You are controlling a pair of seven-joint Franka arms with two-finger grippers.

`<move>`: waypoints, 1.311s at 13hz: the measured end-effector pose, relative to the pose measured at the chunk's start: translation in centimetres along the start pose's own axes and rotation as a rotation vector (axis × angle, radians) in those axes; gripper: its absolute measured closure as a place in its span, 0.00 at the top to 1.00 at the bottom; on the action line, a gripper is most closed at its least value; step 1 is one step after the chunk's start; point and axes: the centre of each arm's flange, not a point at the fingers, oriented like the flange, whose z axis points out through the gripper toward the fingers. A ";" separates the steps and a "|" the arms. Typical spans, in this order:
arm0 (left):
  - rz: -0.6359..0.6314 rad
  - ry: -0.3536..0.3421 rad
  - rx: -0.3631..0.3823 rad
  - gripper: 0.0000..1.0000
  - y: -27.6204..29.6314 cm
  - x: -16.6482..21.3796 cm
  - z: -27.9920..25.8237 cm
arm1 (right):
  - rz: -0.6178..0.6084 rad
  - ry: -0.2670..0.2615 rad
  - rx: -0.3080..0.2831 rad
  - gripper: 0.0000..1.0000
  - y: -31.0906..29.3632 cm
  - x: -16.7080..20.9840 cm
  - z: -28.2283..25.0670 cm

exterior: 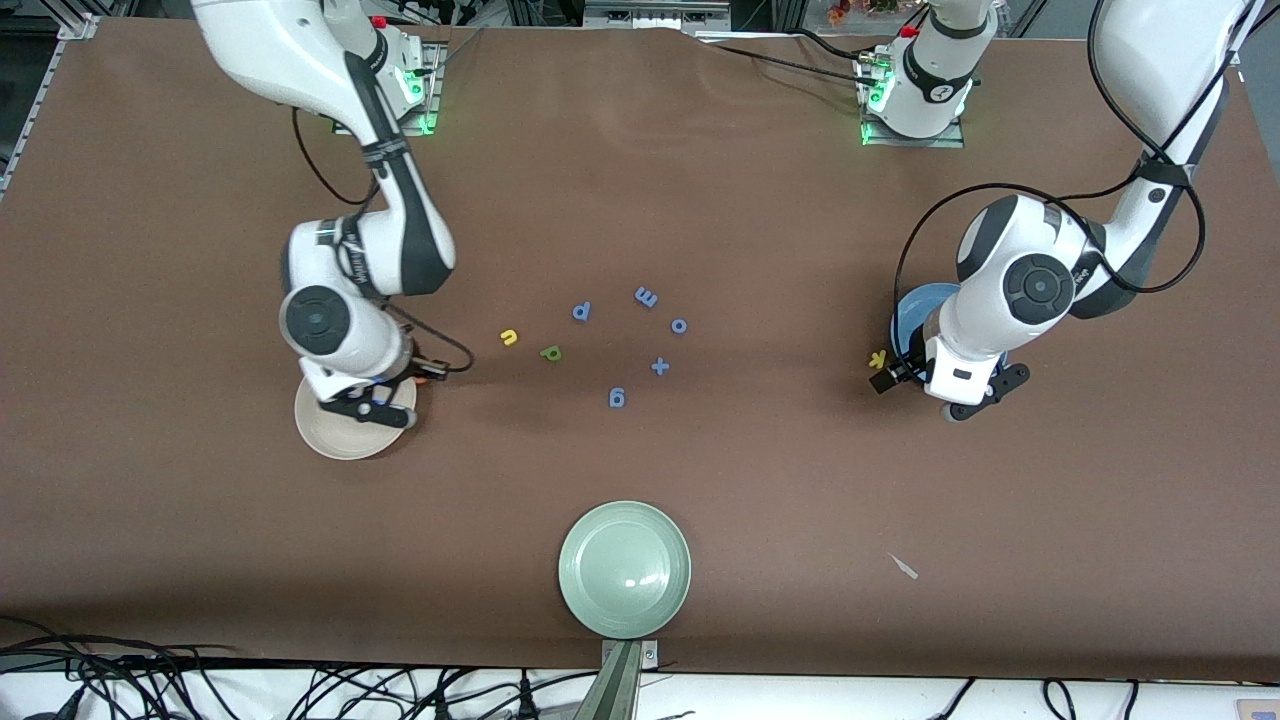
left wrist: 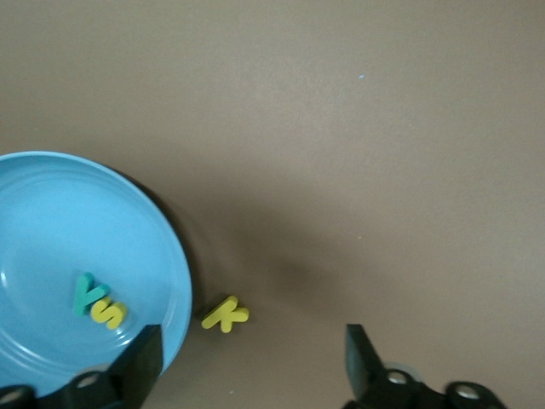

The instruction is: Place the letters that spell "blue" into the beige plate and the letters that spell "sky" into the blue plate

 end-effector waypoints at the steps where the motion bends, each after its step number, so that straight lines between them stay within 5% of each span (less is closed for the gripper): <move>1: -0.003 -0.012 -0.002 0.89 0.1 0.1 0.6 | -0.011 -0.003 -0.003 0.28 1.3 0.5 0.0; 3: 0.020 -0.022 0.017 0.82 0.3 0.0 2.2 | -0.016 -0.014 -0.011 0.35 2.7 1.0 1.3; 8: -0.157 -0.028 0.060 0.78 1.1 -1.2 5.0 | -0.009 -0.016 -0.013 0.83 2.2 0.9 2.0; 17: -0.529 -0.046 0.118 0.78 -0.2 -2.5 7.5 | 0.215 0.018 0.022 0.83 -12.0 -8.0 4.6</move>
